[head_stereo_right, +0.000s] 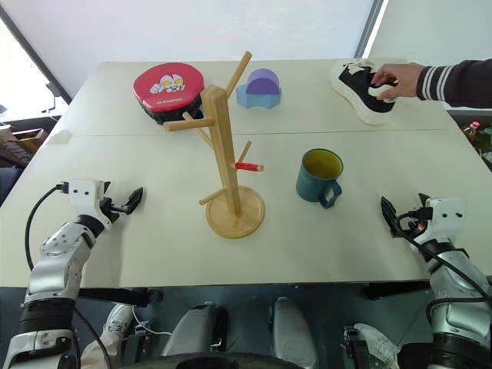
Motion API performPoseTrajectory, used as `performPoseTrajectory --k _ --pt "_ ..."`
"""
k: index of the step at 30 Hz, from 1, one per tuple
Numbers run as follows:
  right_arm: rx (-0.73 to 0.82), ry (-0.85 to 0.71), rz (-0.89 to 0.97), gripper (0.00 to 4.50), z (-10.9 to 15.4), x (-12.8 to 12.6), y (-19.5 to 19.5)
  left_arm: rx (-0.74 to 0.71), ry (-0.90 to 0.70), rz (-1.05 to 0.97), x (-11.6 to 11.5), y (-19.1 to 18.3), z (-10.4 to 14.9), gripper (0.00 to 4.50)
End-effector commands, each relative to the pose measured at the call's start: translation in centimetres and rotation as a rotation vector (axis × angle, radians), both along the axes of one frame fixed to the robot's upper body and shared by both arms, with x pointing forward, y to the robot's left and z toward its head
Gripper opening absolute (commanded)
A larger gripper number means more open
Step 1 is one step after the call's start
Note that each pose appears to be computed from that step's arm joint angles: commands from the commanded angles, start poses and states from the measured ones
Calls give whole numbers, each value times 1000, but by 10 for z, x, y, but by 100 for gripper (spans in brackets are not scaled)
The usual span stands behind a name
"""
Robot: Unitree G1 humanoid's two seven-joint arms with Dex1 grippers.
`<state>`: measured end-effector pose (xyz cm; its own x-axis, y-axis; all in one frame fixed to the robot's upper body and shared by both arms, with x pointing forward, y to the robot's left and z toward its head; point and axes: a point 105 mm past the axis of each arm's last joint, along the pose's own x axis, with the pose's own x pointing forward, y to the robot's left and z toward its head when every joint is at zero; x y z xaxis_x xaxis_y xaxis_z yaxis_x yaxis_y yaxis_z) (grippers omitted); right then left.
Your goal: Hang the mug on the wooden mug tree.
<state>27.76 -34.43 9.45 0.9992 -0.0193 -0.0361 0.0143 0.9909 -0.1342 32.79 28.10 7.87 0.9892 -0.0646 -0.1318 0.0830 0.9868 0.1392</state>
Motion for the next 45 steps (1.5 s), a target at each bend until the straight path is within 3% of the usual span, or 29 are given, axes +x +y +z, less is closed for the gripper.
performPoseTrajectory --k 1,13,22,28,34,45 --pt "-38 -49 -1 442 16 4 -3 -16 -33 22 -1 6 9 450" --pt "-59 -76 1 442 27 -7 -2 -7 -36 -50 3 -5 12 450" --pt "-75 -18 187 442 22 -37 40 16 -101 -541 -28 -69 31 450" --pt "-41 26 341 442 13 -50 88 31 -76 -833 -57 -109 26 450" --pt "-30 -21 371 442 7 -36 133 9 -40 -1086 -88 -146 26 450" --pt "-30 -82 122 442 2 -9 110 17 -113 -1233 -106 -176 47 450"
